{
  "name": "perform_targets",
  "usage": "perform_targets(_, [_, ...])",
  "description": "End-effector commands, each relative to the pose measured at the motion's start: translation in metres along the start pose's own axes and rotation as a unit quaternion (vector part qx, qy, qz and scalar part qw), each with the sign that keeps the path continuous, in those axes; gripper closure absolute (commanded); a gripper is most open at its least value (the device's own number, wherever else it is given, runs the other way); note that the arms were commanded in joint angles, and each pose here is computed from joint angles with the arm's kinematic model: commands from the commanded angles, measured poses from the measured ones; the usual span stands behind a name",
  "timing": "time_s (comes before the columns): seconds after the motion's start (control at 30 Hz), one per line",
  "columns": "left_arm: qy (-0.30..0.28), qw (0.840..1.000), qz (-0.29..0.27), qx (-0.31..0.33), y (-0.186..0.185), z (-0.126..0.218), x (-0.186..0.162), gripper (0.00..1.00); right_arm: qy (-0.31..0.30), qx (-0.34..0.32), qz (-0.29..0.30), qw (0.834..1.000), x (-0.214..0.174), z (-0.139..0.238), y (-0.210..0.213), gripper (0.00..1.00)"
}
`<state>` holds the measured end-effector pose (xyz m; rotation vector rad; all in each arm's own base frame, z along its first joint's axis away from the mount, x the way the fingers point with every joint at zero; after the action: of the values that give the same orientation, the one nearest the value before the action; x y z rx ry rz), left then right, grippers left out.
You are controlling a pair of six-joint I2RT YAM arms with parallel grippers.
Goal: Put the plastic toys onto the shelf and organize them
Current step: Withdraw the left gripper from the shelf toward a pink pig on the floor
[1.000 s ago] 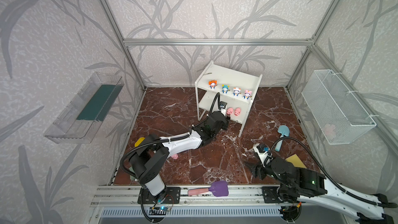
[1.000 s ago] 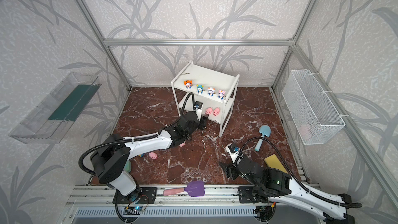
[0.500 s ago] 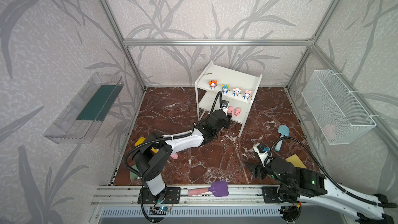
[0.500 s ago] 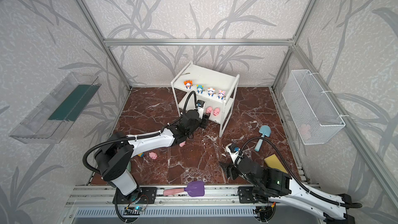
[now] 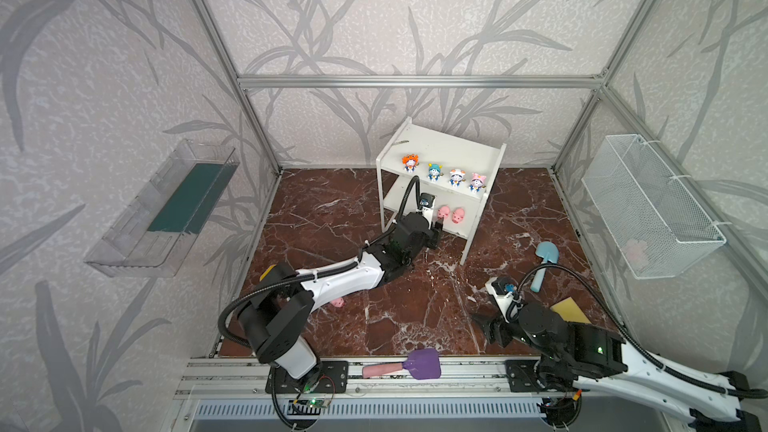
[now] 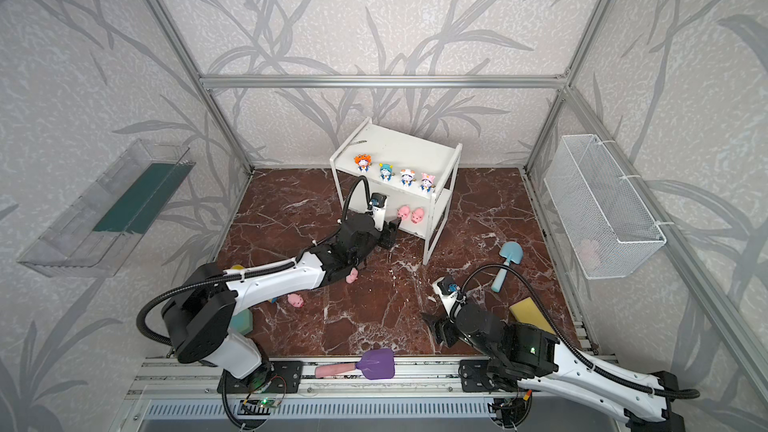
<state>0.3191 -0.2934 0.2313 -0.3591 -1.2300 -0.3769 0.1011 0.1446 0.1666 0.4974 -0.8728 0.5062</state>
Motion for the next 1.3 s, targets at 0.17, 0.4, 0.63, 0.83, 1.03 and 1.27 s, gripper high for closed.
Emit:
perform_targets(0.17, [-0.001,1.0,0.02,0.015,0.025,0.061,-0.008,0.39,-0.001,0.041,-0.009,0.999,0.009,-0.018,0.021,0.25])
perform_targets(0.4, [0.057,0.998,0.03,0.025,0.045,0.101,-0.051,0.33,0.02,0.057,-0.002,0.998,0.011,-0.045,0.039,0.25])
perform_targets(0.63, [0.099,0.992,0.058,0.049,0.066,0.127,-0.102,0.15,0.058,0.055,-0.011,0.997,0.011,-0.08,0.057,0.27])
perform_targets(0.83, [0.153,0.981,0.119,-0.002,0.068,0.115,-0.128,0.11,0.085,0.047,-0.015,0.995,0.011,-0.096,0.065,0.28])
perform_targets(1.03, [0.181,0.966,0.182,-0.035,0.08,0.094,-0.139,0.08,0.085,0.038,-0.017,0.995,0.011,-0.094,0.062,0.28])
perform_targets(1.27, [0.213,0.953,0.208,-0.058,0.082,0.07,-0.152,0.01,0.074,0.023,-0.018,0.997,0.012,-0.087,0.054,0.28])
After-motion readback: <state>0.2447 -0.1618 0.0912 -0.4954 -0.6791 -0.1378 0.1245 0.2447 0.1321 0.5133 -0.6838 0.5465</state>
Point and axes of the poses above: each gripper's point midway between its finger pads, its own z axis back along the fingers, its own y axis along the line the jaws close on, x = y × z, the point moved 5 cm from there along z, back along the fingers, and after that the axes turned 2 degrees about -z, right-handed, at the moved point
